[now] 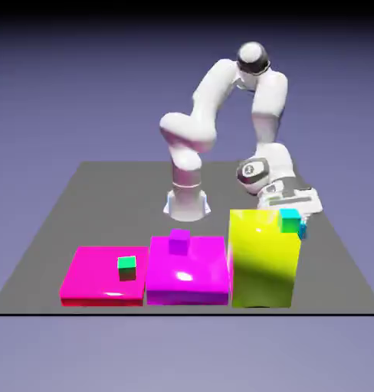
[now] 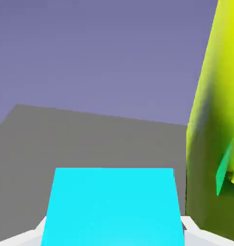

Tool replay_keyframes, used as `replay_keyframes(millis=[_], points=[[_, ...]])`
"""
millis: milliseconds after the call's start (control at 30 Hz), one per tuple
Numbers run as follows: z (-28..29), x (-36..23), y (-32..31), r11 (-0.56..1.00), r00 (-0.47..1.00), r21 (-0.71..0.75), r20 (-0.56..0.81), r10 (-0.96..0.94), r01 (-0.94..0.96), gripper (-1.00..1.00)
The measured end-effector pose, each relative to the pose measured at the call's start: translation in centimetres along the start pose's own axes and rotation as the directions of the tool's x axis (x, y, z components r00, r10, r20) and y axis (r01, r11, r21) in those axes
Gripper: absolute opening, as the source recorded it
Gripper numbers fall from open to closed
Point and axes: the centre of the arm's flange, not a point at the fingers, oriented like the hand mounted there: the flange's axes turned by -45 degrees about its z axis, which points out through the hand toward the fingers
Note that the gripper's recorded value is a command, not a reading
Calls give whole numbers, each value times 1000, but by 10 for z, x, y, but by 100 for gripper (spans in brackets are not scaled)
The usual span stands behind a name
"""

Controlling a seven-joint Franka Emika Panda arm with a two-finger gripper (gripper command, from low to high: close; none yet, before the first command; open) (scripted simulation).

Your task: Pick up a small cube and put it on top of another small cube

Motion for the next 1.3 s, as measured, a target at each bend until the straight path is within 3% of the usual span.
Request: replay_keyframes(millis=[433,600,800,1000,1167,1300], points=[[-29,151,45,978,979,-103,-108,173,-184,-100],[-23,167,101,884,923,-273,-53,381,-380,-100],[-13,145,162,663,796,-512,-72,601,-547,-100],[-16,117,222,337,640,-702,-217,737,-627,-100],[-26,87,264,46,539,-775,-395,744,-630,-100],[-11,65,279,15,544,-778,-424,724,-627,-100]])
